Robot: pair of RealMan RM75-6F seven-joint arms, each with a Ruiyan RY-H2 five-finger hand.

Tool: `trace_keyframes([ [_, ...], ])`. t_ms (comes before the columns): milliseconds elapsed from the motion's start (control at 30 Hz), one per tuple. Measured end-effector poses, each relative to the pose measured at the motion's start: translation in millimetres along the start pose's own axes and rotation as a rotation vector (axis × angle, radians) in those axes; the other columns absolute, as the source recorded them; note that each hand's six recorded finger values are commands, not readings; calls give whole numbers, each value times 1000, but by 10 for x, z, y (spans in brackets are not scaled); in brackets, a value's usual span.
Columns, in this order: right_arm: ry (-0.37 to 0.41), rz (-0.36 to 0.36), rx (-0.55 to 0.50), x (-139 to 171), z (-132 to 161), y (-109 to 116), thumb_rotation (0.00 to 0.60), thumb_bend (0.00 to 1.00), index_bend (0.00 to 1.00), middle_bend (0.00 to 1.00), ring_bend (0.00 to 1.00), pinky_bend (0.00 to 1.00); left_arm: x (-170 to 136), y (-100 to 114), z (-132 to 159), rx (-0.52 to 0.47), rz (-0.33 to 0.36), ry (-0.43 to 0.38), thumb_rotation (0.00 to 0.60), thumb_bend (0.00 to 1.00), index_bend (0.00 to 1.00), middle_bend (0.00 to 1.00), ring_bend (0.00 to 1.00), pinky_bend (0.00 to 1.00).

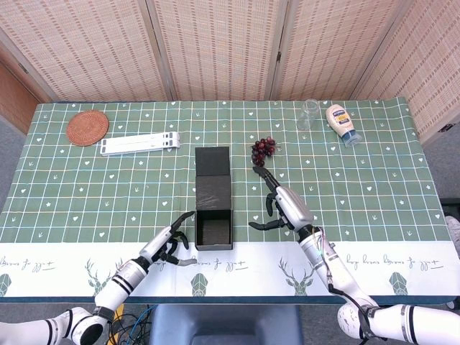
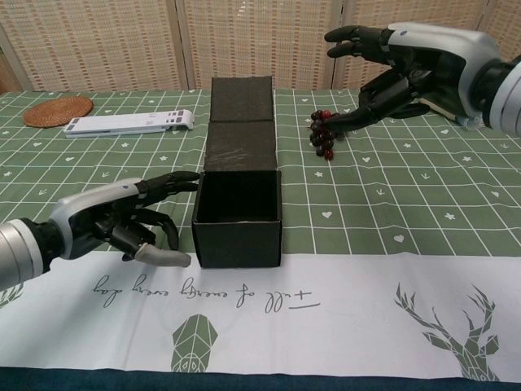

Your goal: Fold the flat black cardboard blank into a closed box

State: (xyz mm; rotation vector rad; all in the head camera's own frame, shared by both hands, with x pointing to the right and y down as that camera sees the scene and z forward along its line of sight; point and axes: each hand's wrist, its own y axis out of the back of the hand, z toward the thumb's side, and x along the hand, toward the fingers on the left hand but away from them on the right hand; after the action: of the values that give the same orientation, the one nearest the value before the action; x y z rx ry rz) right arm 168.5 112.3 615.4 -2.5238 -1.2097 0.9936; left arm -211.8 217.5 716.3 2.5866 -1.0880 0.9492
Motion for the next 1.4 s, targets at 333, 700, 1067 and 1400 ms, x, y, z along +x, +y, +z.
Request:
trace_keyframes([
  [333,-4,6,-12,36,-57,22,600,12,0,21,714,1000,213,-22,-25,-33,56,6,600,126,0,0,496,825],
  [700,-7,17,-14,40,-79,6,600,12,0,32,714,1000,298,59,-51,-71,60,2,600,126,0,0,497,825],
  [1067,-23,9,-18,50,-132,39,600,13,0,37,714,1000,420,-47,-7,-90,11,-31,600,126,0,0,508,825],
  [1400,-41,6,-17,44,-205,49,600,13,0,49,714,1000,463,-81,-40,-113,39,-38,600,126,163,122,588,824],
])
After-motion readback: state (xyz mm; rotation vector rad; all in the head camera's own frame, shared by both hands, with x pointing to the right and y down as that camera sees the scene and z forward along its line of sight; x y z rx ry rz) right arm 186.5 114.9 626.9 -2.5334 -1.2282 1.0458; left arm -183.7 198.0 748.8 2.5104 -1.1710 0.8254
